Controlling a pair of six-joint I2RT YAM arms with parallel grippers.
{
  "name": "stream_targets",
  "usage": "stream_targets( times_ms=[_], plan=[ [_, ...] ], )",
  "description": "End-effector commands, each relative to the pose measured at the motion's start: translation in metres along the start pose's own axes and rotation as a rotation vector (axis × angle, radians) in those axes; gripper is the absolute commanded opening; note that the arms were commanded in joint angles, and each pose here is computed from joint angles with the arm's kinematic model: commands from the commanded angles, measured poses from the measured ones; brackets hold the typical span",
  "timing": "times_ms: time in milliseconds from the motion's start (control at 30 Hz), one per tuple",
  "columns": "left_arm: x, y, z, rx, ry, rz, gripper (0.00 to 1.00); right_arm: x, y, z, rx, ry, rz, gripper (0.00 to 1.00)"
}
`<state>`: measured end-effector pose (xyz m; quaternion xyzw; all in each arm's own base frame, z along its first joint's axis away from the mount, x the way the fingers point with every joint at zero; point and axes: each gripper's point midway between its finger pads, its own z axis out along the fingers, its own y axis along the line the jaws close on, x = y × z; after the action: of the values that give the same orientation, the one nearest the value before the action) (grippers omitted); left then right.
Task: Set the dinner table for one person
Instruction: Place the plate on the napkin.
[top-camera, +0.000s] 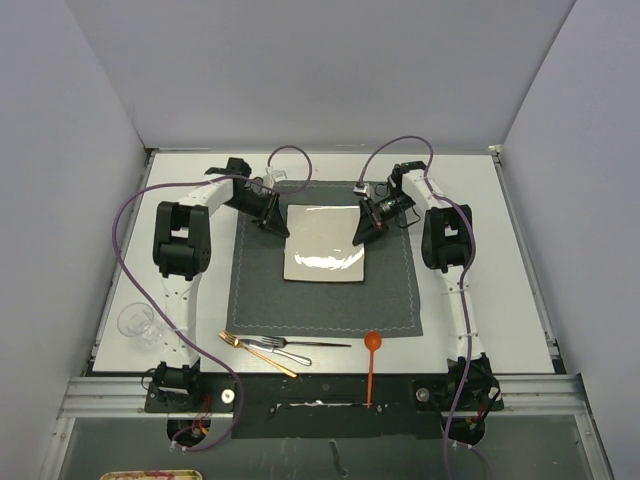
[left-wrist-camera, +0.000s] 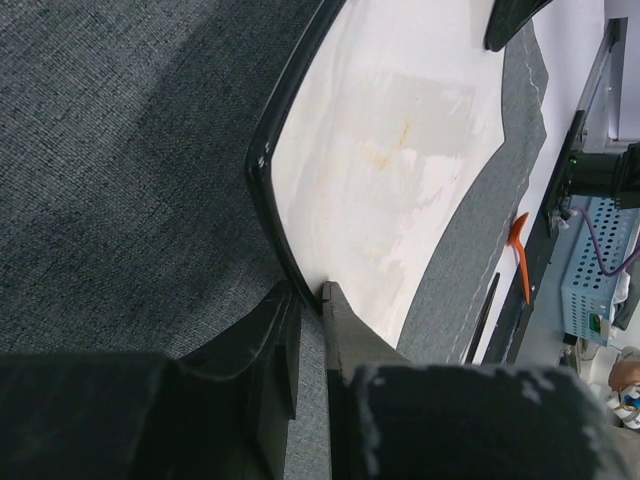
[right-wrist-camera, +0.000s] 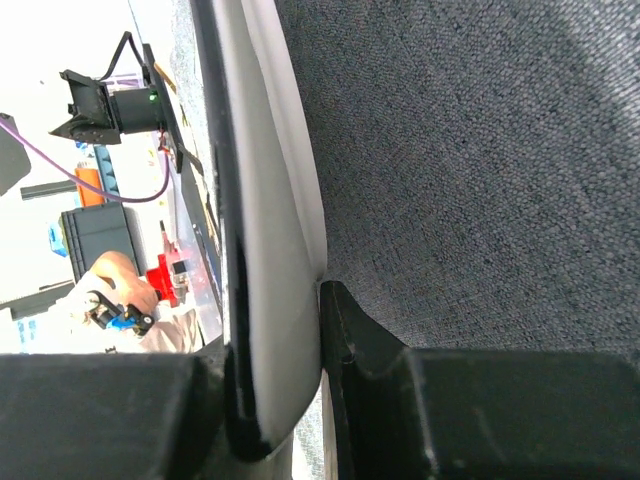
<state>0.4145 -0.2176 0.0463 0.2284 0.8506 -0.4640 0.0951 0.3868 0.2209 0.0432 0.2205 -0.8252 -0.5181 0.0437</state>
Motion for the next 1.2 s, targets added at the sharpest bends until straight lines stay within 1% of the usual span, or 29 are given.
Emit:
stream_targets(
  times_ms=[0, 300, 467, 700, 900, 1167],
  plan=[
    [-0.023, -0.045, 0.002, 0.13, -0.031, 0.106, 0.0, -0.017, 0.023, 0.002, -0.038, -0.05, -0.104, 0.0],
    [-0.028, -0.057, -0.003, 0.134, -0.004, 0.111, 0.0, -0.019, 0.028, 0.003, -0.113, -0.079, -0.077, 0.0],
    [-0.021, -0.063, 0.001, 0.145, 0.047, 0.095, 0.0, -0.02, 0.034, 0.0, -0.15, -0.099, -0.061, 0.0],
    [-0.016, -0.073, 0.006, 0.147, 0.098, 0.108, 0.0, -0.017, 0.038, -0.002, -0.181, -0.107, -0.04, 0.0],
    [-0.007, -0.086, 0.005, 0.116, 0.134, 0.144, 0.0, -0.016, 0.041, -0.005, -0.185, -0.11, -0.037, 0.0],
    [0.008, -0.099, -0.001, 0.09, 0.166, 0.178, 0.0, -0.01, 0.055, -0.007, -0.132, -0.078, -0.063, 0.0]
  ],
)
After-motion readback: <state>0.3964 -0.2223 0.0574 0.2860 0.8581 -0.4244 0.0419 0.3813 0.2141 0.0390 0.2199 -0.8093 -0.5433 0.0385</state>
